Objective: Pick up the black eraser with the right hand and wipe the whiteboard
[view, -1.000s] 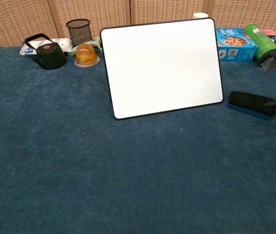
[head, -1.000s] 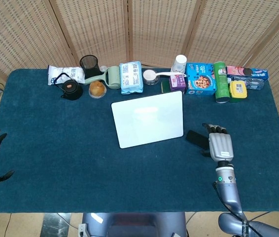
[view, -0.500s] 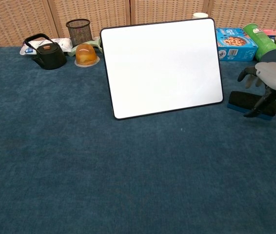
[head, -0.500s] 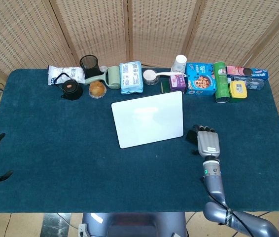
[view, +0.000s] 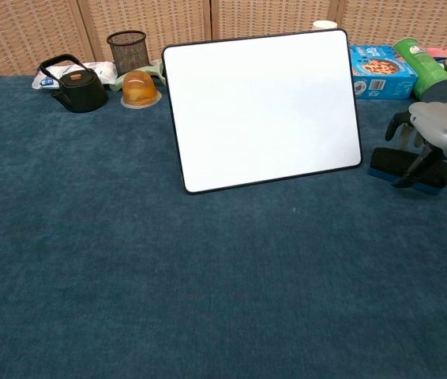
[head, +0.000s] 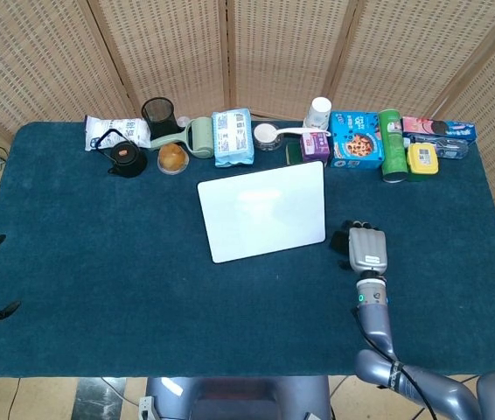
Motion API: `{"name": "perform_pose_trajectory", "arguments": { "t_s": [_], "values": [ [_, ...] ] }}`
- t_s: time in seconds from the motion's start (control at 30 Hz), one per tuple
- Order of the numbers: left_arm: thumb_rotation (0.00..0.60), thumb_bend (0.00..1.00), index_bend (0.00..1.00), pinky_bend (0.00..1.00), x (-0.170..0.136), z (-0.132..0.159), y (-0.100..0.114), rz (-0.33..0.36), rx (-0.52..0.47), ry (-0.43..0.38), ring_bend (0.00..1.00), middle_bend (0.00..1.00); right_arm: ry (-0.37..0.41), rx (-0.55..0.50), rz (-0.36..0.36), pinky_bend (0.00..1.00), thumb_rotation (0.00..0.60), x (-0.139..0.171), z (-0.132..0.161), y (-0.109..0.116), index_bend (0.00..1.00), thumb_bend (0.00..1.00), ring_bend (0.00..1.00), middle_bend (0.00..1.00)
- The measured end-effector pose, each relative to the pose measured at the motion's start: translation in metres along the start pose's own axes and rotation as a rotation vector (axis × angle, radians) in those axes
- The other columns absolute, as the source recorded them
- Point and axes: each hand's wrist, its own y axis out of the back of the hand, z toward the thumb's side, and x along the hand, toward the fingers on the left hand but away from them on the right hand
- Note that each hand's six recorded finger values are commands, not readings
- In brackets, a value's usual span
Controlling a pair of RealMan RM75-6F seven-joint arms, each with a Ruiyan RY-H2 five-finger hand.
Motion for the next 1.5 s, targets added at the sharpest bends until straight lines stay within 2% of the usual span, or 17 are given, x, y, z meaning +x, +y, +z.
{"name": "perform_pose_trajectory", "arguments": {
  "t_s": [0.17, 0.33, 0.53, 0.8, 1.03, 1.2, 1.5],
  "values": [
    [0.600, 0.11, 0.00, 0.00, 0.000, 0.000, 0.000, -0.001, 0.000, 0.001, 0.00, 0.00, -0.003, 0.005, -0.004, 0.53, 0.600, -0.002, -0.001, -0.004, 0.36, 0.04, 0.41, 0.45],
    [0.600, 0.11, 0.00, 0.00, 0.001, 0.000, -0.001, -0.001, 0.003, 0.003, 0.00, 0.00, -0.004, 0.004, -0.028, 0.61, 0.600, -0.004, -0.001, -0.003, 0.44, 0.16, 0.47, 0.52],
    [0.600, 0.11, 0.00, 0.00, 0.001, 0.001, -0.002, -0.004, 0.007, 0.002, 0.00, 0.00, 0.001, -0.020, -0.108, 0.66, 0.600, -0.003, -0.003, 0.007, 0.50, 0.32, 0.52, 0.57],
    [0.600, 0.11, 0.00, 0.00, 0.001, 0.002, -0.002, -0.007, 0.008, -0.001, 0.00, 0.00, 0.058, -0.119, -0.226, 0.72, 0.600, 0.009, 0.005, 0.032, 0.55, 0.41, 0.57, 0.61],
    [0.600, 0.11, 0.00, 0.00, 0.001, 0.003, -0.003, -0.009, 0.011, -0.006, 0.00, 0.00, 0.164, -0.243, -0.385, 0.72, 0.600, 0.015, 0.038, 0.063, 0.57, 0.45, 0.58, 0.63],
    [0.600, 0.11, 0.00, 0.00, 0.001, 0.003, -0.003, -0.010, 0.012, -0.006, 0.00, 0.00, 0.208, -0.276, -0.421, 0.72, 0.600, 0.011, 0.067, 0.070, 0.57, 0.46, 0.58, 0.63],
    [0.600, 0.11, 0.00, 0.00, 0.002, 0.002, -0.004, -0.015, 0.012, -0.003, 0.00, 0.00, 0.231, -0.320, -0.485, 0.72, 0.600, 0.002, 0.110, 0.074, 0.57, 0.48, 0.58, 0.63]
  ]
}}
